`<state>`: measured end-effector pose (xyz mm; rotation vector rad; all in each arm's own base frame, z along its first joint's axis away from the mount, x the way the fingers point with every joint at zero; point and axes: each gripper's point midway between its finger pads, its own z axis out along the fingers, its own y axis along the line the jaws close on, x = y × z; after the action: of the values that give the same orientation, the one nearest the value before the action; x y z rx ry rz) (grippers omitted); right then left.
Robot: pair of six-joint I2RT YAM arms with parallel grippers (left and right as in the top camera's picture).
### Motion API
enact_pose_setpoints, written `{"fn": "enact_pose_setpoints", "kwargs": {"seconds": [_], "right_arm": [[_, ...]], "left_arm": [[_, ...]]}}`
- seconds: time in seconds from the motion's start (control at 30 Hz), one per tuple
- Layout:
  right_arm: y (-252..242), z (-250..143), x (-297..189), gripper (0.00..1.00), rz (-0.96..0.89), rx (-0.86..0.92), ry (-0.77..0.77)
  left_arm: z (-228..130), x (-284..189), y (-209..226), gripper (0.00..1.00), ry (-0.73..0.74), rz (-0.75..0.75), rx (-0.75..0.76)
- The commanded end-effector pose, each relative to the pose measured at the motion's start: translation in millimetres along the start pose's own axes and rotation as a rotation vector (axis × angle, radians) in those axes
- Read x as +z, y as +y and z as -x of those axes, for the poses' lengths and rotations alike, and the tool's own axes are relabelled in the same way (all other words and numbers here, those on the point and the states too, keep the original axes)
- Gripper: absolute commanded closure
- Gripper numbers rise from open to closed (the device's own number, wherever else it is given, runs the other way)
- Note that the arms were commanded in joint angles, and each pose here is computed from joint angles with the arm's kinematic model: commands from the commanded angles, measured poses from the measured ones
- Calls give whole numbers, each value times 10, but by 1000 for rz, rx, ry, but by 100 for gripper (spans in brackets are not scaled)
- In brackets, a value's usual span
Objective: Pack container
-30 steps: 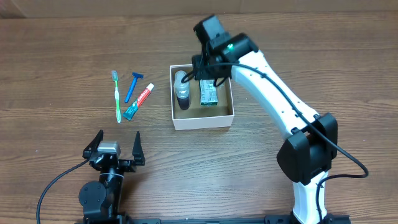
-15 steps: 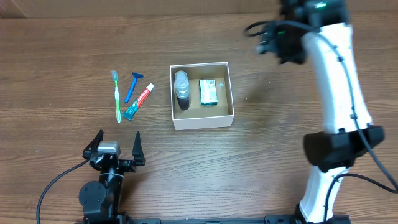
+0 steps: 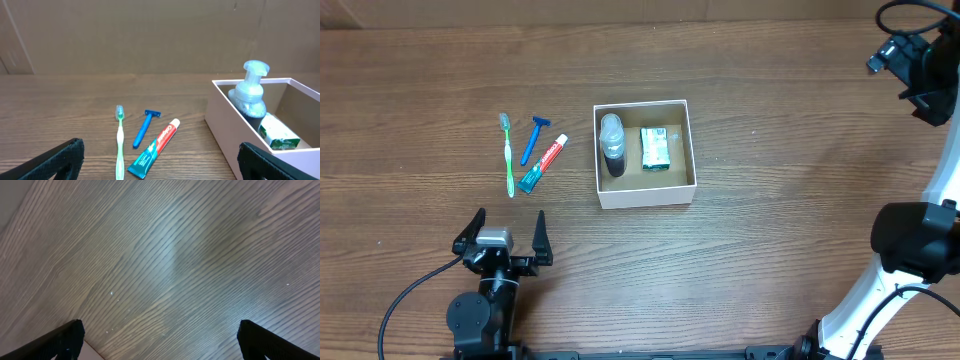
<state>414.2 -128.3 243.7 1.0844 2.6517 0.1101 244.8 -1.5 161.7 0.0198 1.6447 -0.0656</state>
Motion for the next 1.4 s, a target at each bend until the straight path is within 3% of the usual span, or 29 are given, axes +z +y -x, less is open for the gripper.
{"fn": "enact_pose_setpoints", "kwargs": {"seconds": [0.0, 0.07, 0.23, 0.37, 0.5, 0.63, 0.73, 0.9, 1.0, 1.37], "right_arm": [[12, 21, -157, 0, 26, -3, -37], [12, 21, -157, 0, 26, -3, -37], [12, 21, -157, 0, 26, -3, -37], [12, 22, -157, 0, 26, -3, -37], [12, 21, -157, 0, 26, -3, -37], [12, 22, -157, 0, 26, -3, -37], [12, 21, -157, 0, 26, -3, -37], [12, 21, -157, 0, 26, -3, -37], [12, 21, -157, 0, 26, -3, -37], [12, 21, -157, 0, 26, -3, -37]], "left_arm": [[-5, -6, -127, 0, 1, -77, -57], [81, -39, -293, 0, -11, -174, -98], [456, -75, -187, 0, 72, -94, -199], [591, 148, -133, 0, 367, -57, -225], [670, 356, -190, 0, 698, -125, -181], [482, 534, -132, 0, 912, -116, -200], [89, 794, -86, 0, 1022, -118, -227], [-232, 1123, -62, 0, 1039, -196, -137], [-406, 1284, -64, 1, 1031, -265, 8], [-1006, 1780, -70, 3, 1038, -237, 182]]}}
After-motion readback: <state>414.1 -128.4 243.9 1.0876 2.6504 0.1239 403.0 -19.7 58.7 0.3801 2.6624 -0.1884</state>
